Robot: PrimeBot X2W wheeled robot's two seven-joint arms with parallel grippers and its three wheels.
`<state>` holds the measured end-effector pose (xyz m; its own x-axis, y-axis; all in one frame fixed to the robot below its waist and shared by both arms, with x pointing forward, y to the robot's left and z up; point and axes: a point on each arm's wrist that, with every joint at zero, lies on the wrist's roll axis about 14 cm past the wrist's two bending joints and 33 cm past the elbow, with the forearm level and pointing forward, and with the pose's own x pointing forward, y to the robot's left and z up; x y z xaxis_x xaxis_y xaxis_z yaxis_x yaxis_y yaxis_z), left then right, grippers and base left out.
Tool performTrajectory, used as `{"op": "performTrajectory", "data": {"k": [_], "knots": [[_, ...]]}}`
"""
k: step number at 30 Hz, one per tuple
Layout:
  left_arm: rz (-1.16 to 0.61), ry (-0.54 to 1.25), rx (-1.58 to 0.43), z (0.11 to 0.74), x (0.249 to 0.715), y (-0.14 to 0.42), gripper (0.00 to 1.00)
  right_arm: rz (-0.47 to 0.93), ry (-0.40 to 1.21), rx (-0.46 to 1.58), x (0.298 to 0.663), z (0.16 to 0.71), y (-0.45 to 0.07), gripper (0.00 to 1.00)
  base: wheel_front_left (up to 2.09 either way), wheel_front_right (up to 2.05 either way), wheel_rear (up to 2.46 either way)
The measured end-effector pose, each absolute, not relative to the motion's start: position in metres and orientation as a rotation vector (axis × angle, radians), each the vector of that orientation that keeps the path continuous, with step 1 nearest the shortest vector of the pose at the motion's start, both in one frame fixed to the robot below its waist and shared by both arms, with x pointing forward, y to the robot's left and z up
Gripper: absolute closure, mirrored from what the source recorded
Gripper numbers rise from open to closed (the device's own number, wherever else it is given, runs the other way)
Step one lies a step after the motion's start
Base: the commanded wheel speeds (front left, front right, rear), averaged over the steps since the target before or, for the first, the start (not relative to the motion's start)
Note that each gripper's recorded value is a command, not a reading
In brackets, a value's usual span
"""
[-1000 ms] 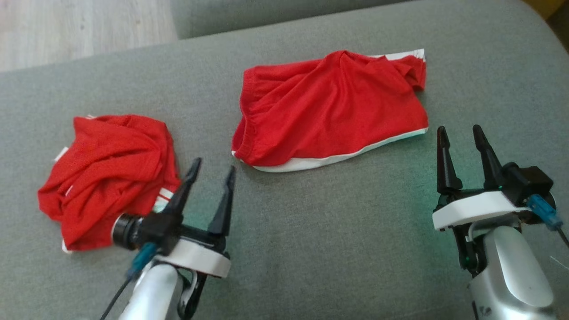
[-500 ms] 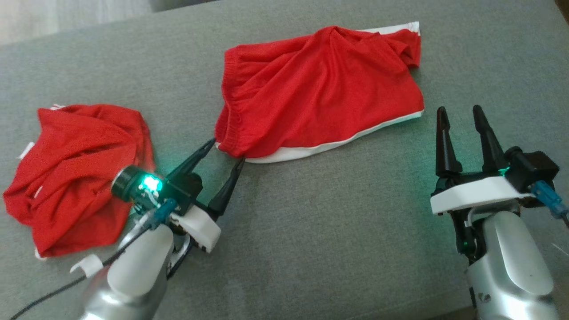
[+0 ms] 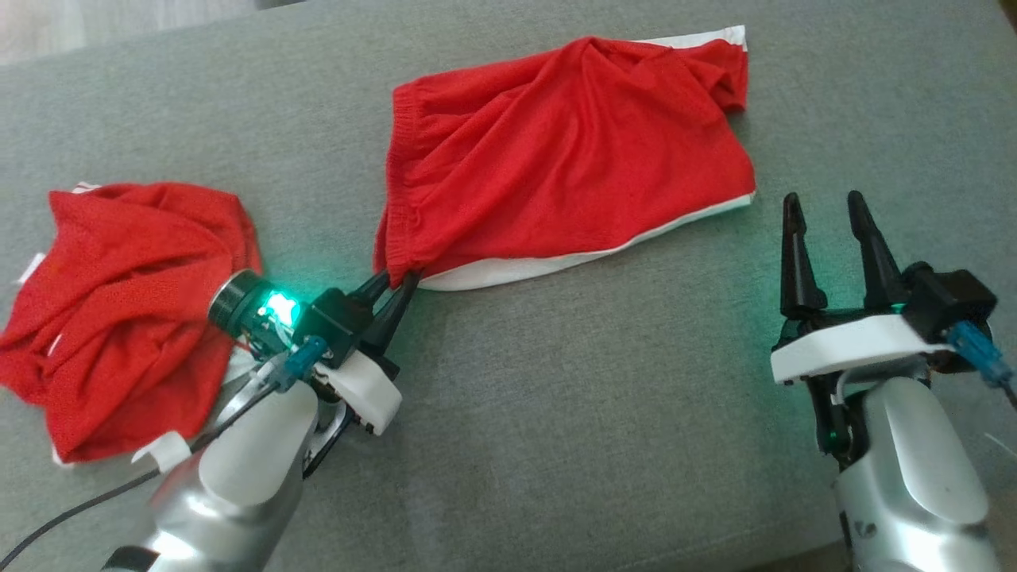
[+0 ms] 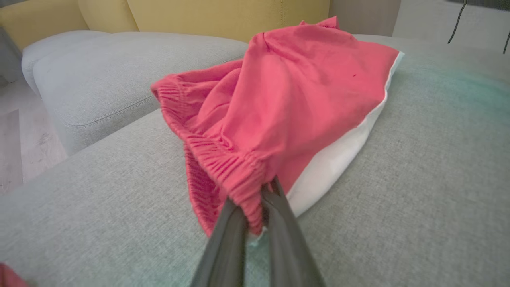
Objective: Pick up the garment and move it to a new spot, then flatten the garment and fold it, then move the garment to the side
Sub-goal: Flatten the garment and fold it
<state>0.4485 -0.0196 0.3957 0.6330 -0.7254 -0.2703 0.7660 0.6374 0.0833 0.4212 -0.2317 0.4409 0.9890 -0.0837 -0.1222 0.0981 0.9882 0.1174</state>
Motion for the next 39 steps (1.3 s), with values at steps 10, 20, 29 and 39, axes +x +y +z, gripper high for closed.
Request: {"op": "performTrajectory", "data": {"k": [10,20,29,39], "knots": [[-0.793,0.140,0.157,0.427,0.455,-0.009,1.00,-0.032,0.295,0.029,0.433,0.412,-0.218,0.00,0.00,0.00,0.00],[-0.751,0.117,0.139,0.435,0.452,0.001,1.00,0.032,0.477,-0.027,0.436,0.379,-0.201,0.00,0.00,0.00,0.00],[-0.753,0.107,0.134,0.438,0.452,-0.001,1.00,0.068,0.527,-0.071,0.433,0.371,-0.193,0.00,0.00,0.00,0.00],[-0.755,0.109,0.128,0.440,0.446,-0.003,1.00,0.064,0.522,-0.059,0.428,0.377,-0.194,1.00,0.00,0.00,0.00]]}}
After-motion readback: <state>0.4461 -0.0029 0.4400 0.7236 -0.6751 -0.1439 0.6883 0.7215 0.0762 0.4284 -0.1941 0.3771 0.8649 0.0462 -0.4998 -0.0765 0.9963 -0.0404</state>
